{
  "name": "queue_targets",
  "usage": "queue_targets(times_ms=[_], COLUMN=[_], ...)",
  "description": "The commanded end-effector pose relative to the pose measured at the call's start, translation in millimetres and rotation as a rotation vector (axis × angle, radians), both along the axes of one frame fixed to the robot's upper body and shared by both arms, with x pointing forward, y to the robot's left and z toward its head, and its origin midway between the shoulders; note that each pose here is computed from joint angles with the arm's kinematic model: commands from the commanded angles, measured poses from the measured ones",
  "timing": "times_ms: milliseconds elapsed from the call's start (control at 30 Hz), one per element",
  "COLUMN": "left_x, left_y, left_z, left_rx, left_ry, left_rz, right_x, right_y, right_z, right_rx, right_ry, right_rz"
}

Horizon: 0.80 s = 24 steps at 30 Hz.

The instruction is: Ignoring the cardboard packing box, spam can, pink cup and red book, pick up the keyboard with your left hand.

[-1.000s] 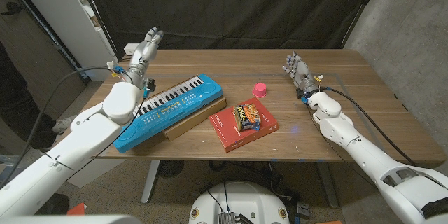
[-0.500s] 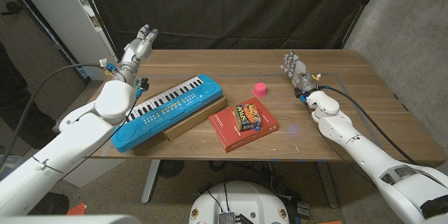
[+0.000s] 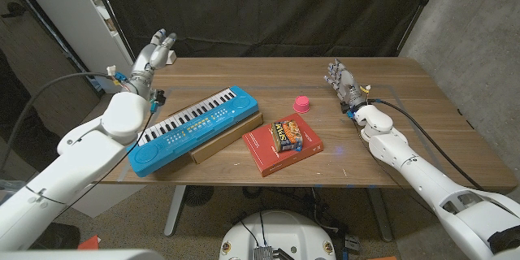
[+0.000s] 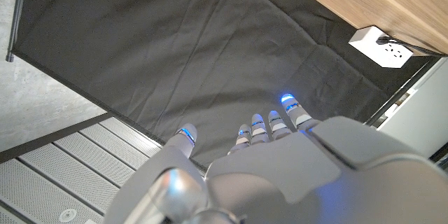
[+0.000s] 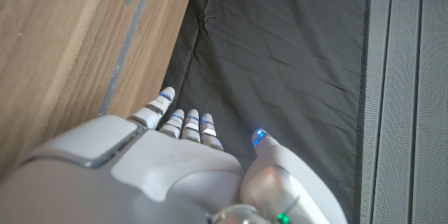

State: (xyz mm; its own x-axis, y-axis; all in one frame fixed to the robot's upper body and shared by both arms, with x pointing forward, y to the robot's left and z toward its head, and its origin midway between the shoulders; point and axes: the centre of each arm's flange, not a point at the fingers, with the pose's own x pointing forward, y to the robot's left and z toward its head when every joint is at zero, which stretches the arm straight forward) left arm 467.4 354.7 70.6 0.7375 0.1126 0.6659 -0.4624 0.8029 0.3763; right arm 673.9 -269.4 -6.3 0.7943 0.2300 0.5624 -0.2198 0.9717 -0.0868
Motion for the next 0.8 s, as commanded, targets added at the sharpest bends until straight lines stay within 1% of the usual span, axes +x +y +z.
queue_targets(times_ms=[33, 133, 233, 567, 700, 800], left_x=[-8.8, -12.5, -13.6, -11.6, -11.8, -12.2], left_y=[14.1, 18.1, 21.3, 33.4, 35.7, 36.7], left_z=[-1.5, 0.8, 1.9, 2.8, 4.7, 5.5], left_rx=[-0.025, -0.031, -0.045, -0.09, -0.083, -0.087], left_ry=[0.072, 0.102, 0.131, 0.245, 0.28, 0.294], left_rz=[0.014, 0.013, 0.001, -0.052, -0.056, -0.057], right_x=[-1.1, -1.3, -1.7, -2.5, -2.0, -1.2], right_y=[2.1, 3.5, 4.3, 4.6, 5.2, 6.1], right_z=[-0.4, -0.7, -1.0, -1.3, -1.7, -1.8], right_rx=[-0.009, -0.011, -0.015, -0.017, -0.016, -0.016], right_ry=[0.004, 0.005, 0.004, 0.006, 0.008, 0.009], right_rz=[-0.001, 0.0, 0.0, -0.004, -0.003, -0.002])
